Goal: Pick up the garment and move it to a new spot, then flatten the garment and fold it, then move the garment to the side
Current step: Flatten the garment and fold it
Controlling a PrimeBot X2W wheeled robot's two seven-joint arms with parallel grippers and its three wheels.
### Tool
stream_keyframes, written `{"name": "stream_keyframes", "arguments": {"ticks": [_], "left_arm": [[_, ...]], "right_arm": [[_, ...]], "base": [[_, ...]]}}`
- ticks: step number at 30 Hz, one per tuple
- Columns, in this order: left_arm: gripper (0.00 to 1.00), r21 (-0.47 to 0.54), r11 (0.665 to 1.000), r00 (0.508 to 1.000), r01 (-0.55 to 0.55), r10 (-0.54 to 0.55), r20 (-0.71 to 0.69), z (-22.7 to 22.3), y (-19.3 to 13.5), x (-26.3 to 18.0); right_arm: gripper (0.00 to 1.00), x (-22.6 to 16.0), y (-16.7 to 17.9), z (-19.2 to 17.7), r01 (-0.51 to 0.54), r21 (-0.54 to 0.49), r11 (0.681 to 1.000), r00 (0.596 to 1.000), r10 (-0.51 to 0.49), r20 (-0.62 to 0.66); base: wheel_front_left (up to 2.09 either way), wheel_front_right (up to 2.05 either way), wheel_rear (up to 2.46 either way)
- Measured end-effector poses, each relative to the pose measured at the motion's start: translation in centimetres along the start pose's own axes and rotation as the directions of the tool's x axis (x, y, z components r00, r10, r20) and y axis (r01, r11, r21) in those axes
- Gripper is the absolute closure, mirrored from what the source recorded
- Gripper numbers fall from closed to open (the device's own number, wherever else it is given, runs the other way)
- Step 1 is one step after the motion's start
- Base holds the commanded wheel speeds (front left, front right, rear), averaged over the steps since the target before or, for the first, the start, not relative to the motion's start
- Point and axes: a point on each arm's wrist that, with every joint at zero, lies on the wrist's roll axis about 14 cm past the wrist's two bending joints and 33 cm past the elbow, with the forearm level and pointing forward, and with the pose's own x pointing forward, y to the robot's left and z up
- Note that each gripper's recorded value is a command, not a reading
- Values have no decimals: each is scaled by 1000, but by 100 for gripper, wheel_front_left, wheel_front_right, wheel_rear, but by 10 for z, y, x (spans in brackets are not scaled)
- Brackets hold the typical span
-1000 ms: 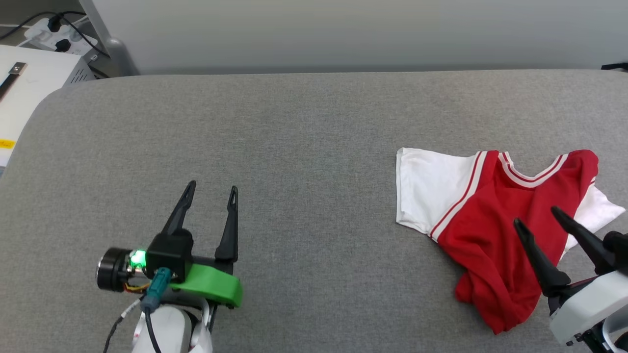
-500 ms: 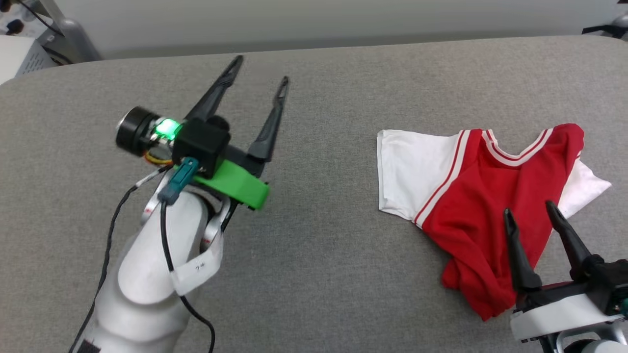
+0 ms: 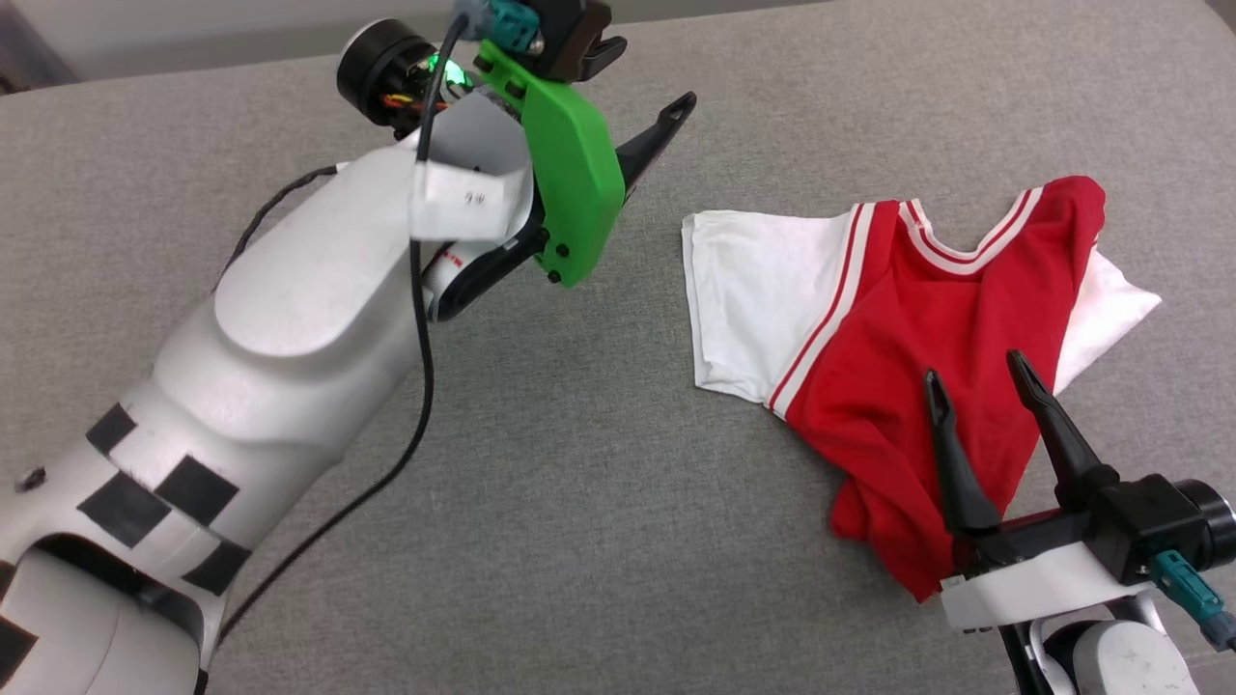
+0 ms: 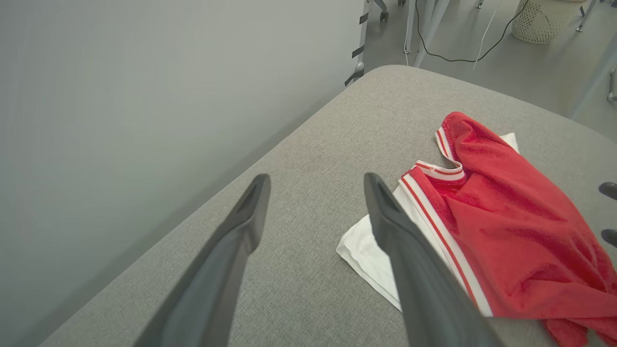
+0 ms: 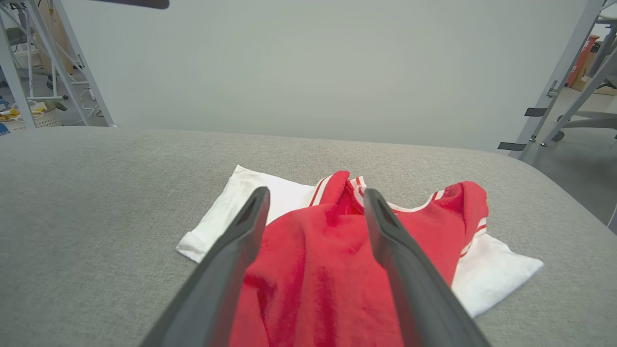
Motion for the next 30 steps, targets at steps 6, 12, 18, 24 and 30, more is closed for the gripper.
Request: {"name": "stream_keyframes", "arguments": {"ticks": [6,12,18,24,30], "left_arm": [[0,-61,995,938,73,-89,-336,-54,-8,21],[0,-43,983,809,180,-173,-562,-104,-36,33],[0,-49,958,737,281,-248,-629,-129,-66,44],[0,7,932,640,363,-244,-729,-174,-86,34],[0,92,908,614,410,-200,-764,-185,-89,29]], "right_arm": [[0,9,1,-4,5,1,1000,1000,-5,-6],[0,17,-1,-6,13,-7,1000,1000,-13,-6],[0,17,-8,-12,37,-16,999,999,-38,-28],[0,17,-13,-18,55,-24,998,997,-57,-47],[0,22,-15,-17,59,-27,998,997,-60,-40]], "base": [[0,0,0],[0,0,0],[0,0,0],[0,0,0],[0,0,0]]}}
